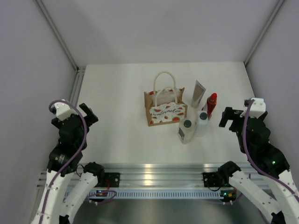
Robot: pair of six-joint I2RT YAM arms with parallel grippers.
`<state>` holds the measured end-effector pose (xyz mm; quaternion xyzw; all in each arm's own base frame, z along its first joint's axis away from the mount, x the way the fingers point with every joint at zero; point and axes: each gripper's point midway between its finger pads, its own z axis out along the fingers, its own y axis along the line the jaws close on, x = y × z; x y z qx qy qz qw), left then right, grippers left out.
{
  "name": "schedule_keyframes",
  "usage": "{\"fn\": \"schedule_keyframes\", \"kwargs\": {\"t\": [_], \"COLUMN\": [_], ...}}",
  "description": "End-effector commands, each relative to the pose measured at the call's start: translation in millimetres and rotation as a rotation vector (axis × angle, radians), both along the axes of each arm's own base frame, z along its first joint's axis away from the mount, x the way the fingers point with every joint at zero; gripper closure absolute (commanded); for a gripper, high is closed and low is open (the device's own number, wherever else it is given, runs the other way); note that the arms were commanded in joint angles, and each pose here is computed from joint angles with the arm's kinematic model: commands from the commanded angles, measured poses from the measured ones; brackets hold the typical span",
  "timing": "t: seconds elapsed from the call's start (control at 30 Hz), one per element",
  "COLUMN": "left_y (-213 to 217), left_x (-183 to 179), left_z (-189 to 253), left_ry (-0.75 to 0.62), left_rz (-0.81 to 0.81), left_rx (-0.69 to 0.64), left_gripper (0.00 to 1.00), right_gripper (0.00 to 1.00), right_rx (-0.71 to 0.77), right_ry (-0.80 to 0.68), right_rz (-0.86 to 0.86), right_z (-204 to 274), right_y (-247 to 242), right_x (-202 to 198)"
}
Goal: Take the personal care products out of the canvas bag
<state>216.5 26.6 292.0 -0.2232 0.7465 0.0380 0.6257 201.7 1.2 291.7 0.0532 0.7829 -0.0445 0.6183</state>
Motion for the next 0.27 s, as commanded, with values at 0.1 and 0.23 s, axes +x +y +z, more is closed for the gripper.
{"fn": "schedule_keyframes", "kwargs": {"t": [0.1,0.23], "left_y": [-13.2,-15.3], "left_x": [17.6,17.0], "left_z": [-2.9,-4.6], "left_ry": [-0.002,0.0], "left_rz": [-0.092,-0.109], "left_rx": [-0.032,-0.029], "left_gripper": [0.01,0.02], "right_gripper": [0.0,0.01], "right_rx": [0.018,0.014], "right_ry": [-0.018,-0.015], "right_rz": [-0.022,-0.037], "right_z": [3.0,3.2], "right_y": [0.3,-1.1], "right_x": [5.1,6.9]}}
